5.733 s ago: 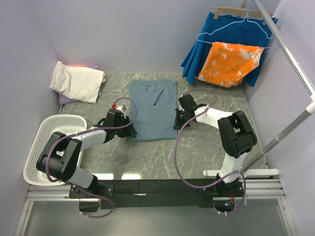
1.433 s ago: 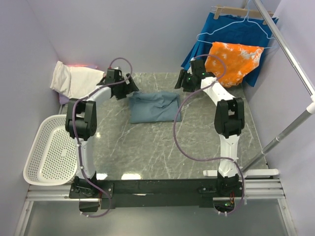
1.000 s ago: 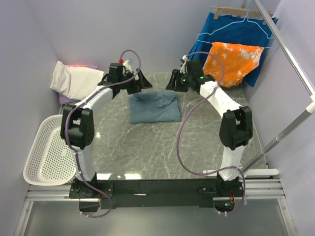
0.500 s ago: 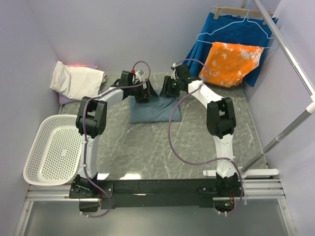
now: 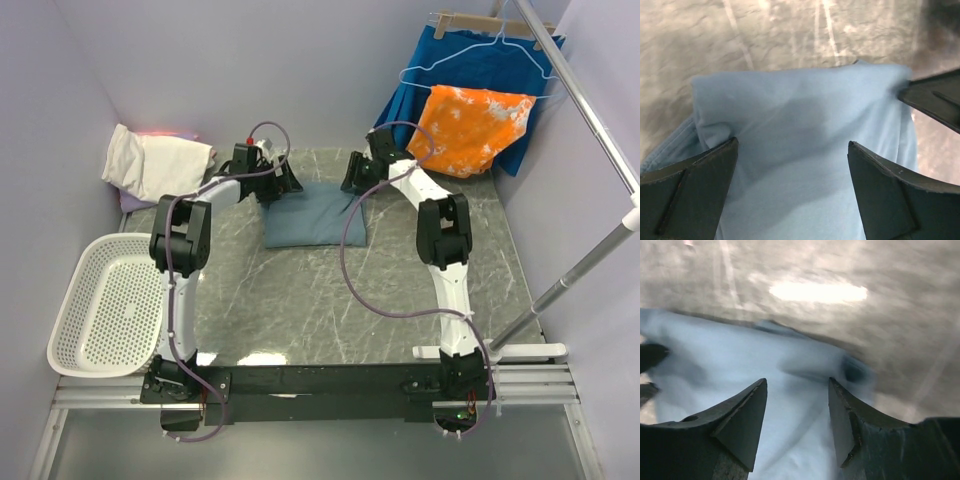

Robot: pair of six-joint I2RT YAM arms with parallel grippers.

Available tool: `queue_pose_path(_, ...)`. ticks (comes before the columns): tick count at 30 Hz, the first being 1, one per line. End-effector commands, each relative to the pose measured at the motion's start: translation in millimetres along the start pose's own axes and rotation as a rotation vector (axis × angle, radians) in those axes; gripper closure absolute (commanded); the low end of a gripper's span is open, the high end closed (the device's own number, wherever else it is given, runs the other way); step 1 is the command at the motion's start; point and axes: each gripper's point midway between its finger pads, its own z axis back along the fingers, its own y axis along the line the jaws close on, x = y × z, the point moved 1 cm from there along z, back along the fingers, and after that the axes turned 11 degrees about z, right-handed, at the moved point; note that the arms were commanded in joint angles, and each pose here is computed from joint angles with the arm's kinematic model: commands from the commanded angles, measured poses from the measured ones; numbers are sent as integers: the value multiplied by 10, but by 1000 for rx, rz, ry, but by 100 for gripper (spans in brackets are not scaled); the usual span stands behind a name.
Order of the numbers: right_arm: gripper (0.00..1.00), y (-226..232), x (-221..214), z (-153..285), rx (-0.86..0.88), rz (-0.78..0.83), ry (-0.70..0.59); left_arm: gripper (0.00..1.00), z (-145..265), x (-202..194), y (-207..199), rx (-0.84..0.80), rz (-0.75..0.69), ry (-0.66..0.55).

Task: Fold and stack the t-shirts
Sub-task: Smooth out wrinkles on the folded tshirt

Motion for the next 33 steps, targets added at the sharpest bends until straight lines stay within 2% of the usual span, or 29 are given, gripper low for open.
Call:
queue_pose_path(1,40,-125,307,500,-76,59,-147,2,228,157,304,170,-34,-126)
queue_pose_path(5,39,6,378,843,-53,99,-204,1,478,290,159,182,-37,-196)
queue_pose_path(9,39,282,275,1077,-7,133,-214,1,621,243,-133,87,-37,-196)
queue_pose_path(16,40,809,-17,928,140,165,-134,0,720,20,-574,-59,-57,-125)
queue_pose_path(22,41,753,-271,546,148,113,-18,1,428,-191,-365,-46,-22,-54)
queue_pose_path(25,41,549,-480,414,66,90,54,1,252,-164,-238,-19,-25,-45)
queue_pose_path(29,42,221,-821,390,-88,73,164,1,96,61,-112,3,-17,-72)
queue_pose_path(30,42,81,-891,414,-164,64,185,1,101,137,-14,22,0,-83)
queue_pose_path(32,42,2,-967,504,-203,63,187,1,76,166,159,54,27,-84)
queue_pose_path(33,42,-90,-1150,507,-229,50,220,1,109,229,289,85,44,-107)
